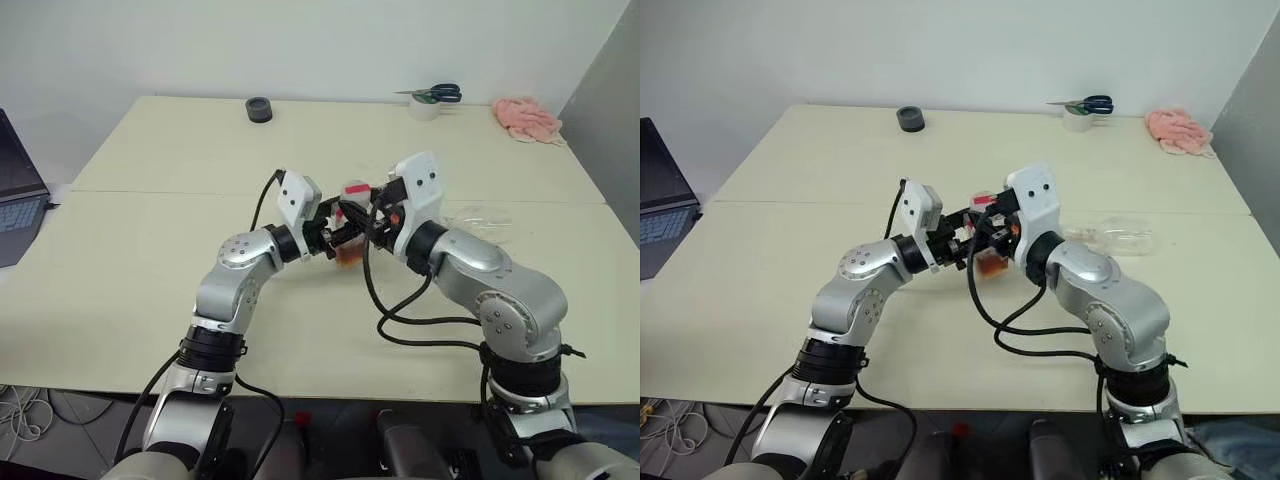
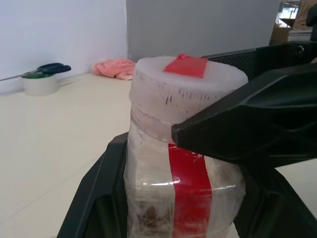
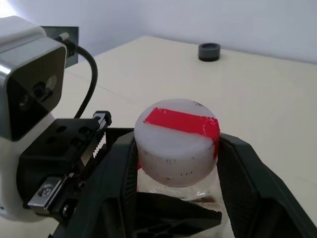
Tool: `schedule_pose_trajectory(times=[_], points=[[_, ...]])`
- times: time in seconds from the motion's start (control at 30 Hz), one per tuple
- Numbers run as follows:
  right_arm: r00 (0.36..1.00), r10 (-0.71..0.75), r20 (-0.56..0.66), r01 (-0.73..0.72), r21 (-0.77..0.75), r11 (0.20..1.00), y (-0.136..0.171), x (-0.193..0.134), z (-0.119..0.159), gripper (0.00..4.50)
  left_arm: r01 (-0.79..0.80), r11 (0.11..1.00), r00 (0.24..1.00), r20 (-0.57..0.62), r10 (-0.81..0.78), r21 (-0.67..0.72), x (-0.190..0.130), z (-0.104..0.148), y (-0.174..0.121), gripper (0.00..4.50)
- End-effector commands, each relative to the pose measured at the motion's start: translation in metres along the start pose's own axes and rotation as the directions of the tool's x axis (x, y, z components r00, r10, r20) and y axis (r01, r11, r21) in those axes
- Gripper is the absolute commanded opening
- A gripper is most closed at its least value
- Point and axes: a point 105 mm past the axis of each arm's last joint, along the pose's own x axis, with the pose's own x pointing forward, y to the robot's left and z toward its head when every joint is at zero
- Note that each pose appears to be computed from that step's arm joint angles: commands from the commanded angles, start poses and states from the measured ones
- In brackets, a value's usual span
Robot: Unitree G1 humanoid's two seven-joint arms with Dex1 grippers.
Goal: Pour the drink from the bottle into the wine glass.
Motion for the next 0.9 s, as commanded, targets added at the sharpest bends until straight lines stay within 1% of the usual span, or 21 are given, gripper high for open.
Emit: schedule_pose_trajectory(times=[0.03,0.07,0.1,0.13,0.17,0.2,0.23,0.27,0.37,0.47,0.67,0.73,0.8,0.9], points=[[0.957,0.258,0.131,-0.253,-0.052,0.966,0.001,-0.003,0.036,1.93,0.085,0.996,0.996,0.024,-0.086,0.014,0.003,0.010,-0.014,2.14],[0.918,0.388,0.086,-0.383,-0.063,0.921,0.009,-0.006,0.031,1.93,0.096,0.995,0.995,0.019,-0.096,0.012,0.004,0.009,-0.015,2.14],[0.854,0.519,0.029,-0.516,-0.079,0.853,0.018,-0.014,0.023,1.93,0.106,0.994,0.994,0.014,-0.106,0.013,0.004,0.009,-0.016,2.14],[0.791,0.611,-0.035,-0.611,-0.082,0.787,0.016,-0.020,0.015,1.93,0.112,0.994,0.994,0.010,-0.112,0.014,0.003,0.010,-0.017,2.14],[0.746,0.662,-0.077,-0.666,-0.079,0.741,0.012,-0.025,0.010,1.93,0.116,0.993,0.993,0.008,-0.116,0.015,0.003,0.010,-0.017,2.14],[0.716,0.690,-0.105,-0.698,-0.078,0.712,0.007,-0.028,0.006,1.93,0.117,0.993,0.993,0.008,-0.117,0.016,0.002,0.011,-0.017,2.14],[0.708,0.691,-0.148,-0.705,-0.097,0.702,-0.002,-0.027,0.001,1.93,0.117,0.993,0.993,0.005,-0.118,0.015,0.001,0.011,-0.017,2.14],[0.706,0.689,-0.164,-0.707,-0.108,0.699,-0.008,-0.025,-0.001,1.93,0.117,0.993,0.993,0.003,-0.117,0.014,0.000,0.011,-0.017,2.14],[0.692,0.705,-0.153,-0.721,-0.107,0.684,-0.020,-0.023,0.001,1.93,0.118,0.993,0.993,-0.007,-0.118,0.006,-0.004,0.010,-0.020,2.14],[0.677,0.725,-0.128,-0.736,-0.107,0.669,-0.022,-0.024,0.005,1.93,0.115,0.993,0.993,-0.011,-0.115,0.001,-0.006,0.009,-0.021,2.14],[0.681,0.726,-0.100,-0.732,-0.124,0.670,-0.022,-0.028,0.012,1.93,0.113,0.994,0.993,-0.019,-0.113,-0.004,-0.007,0.008,-0.020,2.14],[0.685,0.724,-0.082,-0.728,-0.117,0.676,-0.020,-0.029,0.017,2.65,0.115,0.993,0.993,-0.022,-0.115,-0.005,-0.007,0.007,-0.020,2.14],[0.699,0.712,-0.067,-0.714,-0.123,0.689,-0.020,-0.029,0.022,3.25,0.116,0.993,0.993,-0.024,-0.116,-0.006,-0.006,0.006,-0.019,2.14],[0.718,0.695,-0.036,-0.692,-0.136,0.709,-0.017,-0.032,0.030,4.36,0.123,0.992,0.992,-0.025,-0.123,-0.008,-0.003,0.005,-0.019,2.14]])
